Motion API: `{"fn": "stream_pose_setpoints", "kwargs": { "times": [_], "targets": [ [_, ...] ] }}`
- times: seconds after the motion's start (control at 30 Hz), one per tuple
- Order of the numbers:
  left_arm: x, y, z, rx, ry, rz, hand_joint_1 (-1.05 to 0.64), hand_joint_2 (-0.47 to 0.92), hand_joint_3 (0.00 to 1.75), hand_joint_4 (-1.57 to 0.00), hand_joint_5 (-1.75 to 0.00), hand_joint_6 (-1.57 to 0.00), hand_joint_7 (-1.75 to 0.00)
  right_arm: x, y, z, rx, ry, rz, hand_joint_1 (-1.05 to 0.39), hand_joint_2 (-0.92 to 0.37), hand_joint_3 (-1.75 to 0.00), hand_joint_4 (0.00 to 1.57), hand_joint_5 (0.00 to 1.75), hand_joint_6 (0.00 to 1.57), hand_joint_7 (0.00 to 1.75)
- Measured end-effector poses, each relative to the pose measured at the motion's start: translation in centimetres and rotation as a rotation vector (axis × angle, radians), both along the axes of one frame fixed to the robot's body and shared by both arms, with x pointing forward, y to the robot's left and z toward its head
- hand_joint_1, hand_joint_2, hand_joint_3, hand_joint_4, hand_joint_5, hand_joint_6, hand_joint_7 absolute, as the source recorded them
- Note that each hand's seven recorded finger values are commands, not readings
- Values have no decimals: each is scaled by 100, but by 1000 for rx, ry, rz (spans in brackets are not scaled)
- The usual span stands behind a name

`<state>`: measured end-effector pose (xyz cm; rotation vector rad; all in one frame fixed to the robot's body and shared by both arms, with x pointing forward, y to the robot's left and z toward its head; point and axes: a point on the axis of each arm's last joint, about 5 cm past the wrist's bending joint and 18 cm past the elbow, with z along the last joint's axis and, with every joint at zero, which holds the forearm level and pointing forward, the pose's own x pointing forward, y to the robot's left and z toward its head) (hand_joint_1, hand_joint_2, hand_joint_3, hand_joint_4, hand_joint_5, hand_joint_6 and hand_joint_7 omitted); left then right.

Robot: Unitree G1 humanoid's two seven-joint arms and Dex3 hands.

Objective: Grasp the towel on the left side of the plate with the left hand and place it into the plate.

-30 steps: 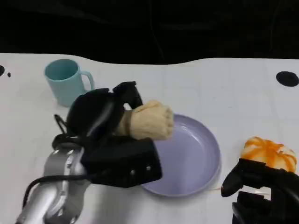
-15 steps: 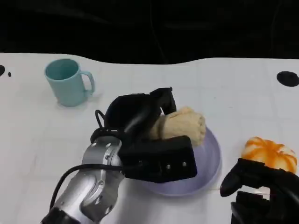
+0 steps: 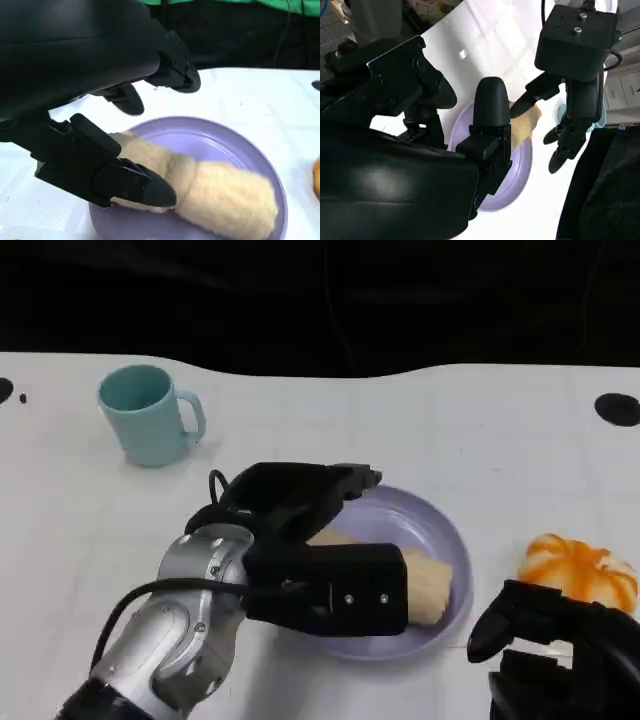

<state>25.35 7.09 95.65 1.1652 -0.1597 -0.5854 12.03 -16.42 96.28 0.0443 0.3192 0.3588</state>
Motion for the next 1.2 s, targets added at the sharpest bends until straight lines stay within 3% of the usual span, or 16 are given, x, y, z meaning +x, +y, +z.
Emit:
{"fn": "stream_pose_setpoints", "kwargs": {
  "times": [0.3, 0.7, 1.07, 1.17, 1.2],
  "targets": [
    [-7, 49, 59, 19, -2, -11, -90, 92, 19, -11, -27, -15, -1, 3, 1, 0, 2, -7, 0, 2, -54, -123, 66, 175, 61, 154],
    [-103, 333, 295, -62, -31, -35, -79, 92, 23, -19, -37, -23, -4, 1, 1, 0, -2, -6, 1, 3, -55, -123, 66, 175, 60, 154],
    [-318, 771, 386, -246, -33, 7, -65, 92, 26, -45, -48, -39, -8, 2, 4, 3, -3, -8, 6, 4, -55, -123, 65, 175, 59, 154],
    [-393, 911, 347, -333, -4, 31, -58, 92, 24, -52, -47, -48, -10, 5, 4, 2, -2, -7, 7, 4, -55, -123, 66, 175, 59, 154],
    [-418, 954, 332, -354, 4, 41, -49, 92, 22, -59, -46, -56, -11, 5, 2, 1, -1, -7, 8, 3, -55, -122, 66, 175, 59, 154]
  ]
}}
